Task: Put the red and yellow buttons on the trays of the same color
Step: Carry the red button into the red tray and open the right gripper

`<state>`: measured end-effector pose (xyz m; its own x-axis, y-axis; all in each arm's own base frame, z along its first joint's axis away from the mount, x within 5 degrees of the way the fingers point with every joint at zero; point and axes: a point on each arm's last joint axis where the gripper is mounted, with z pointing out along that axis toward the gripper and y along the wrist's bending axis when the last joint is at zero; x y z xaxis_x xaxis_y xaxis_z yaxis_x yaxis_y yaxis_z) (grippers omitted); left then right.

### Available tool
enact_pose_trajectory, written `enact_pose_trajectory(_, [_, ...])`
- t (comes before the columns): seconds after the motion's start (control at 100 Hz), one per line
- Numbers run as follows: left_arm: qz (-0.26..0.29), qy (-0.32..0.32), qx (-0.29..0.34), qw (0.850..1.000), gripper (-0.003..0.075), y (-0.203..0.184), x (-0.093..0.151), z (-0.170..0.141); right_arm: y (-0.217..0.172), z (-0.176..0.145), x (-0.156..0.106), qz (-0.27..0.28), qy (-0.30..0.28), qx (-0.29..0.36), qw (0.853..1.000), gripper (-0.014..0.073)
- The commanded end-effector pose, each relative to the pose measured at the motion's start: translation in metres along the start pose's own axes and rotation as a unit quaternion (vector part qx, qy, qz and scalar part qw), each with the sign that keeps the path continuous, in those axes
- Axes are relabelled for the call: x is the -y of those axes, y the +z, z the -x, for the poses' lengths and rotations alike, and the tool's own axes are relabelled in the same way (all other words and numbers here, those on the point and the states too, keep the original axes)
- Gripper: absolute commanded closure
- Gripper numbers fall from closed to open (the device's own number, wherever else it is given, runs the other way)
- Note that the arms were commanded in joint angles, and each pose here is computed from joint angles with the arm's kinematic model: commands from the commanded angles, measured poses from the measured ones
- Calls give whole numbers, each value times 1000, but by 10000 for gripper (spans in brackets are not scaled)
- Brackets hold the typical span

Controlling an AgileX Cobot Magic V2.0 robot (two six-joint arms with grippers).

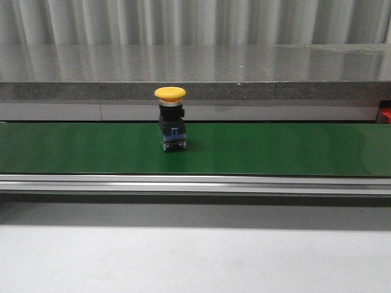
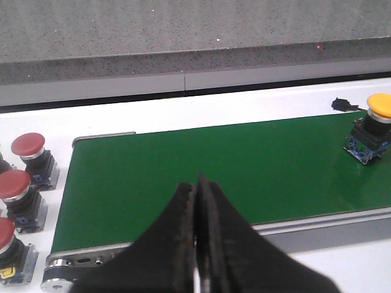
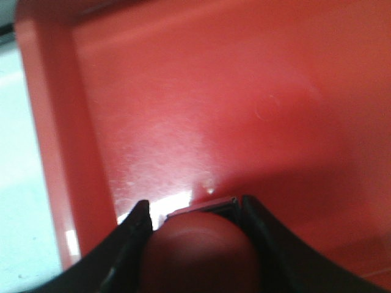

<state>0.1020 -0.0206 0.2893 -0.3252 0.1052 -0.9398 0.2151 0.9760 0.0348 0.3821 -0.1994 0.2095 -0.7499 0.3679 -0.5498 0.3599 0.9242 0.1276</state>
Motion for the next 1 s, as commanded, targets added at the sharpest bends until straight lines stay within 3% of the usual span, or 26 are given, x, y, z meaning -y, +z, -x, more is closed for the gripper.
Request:
enact_pose_trajectory(0.0, [-2,-4,48,999,741,-3,0,15,-28,22,2,-9,5,68,998,548])
enact_pose_trajectory(0.36, [-2,-4,48,999,741,-3,0,15,-26,23,4,-14,7,78,997,545])
enact_pose_trajectory(0.64, [-2,-4,48,999,741,-3,0,15,-4,13,7,-8,12,38,999,524])
enact_pose_trajectory(0.74, [-2,-4,48,999,741,-3,0,15,-2,12,7,-7,12,34,999,416])
enact_pose_trajectory(0.91, [-2,-4,48,999,741,-3,0,15,-11,16,6,-8,11,45,999,60])
enact_pose_trajectory(0.99, [-2,-4,48,999,741,-3,0,15,-21,21,5,-10,8,64,998,-51])
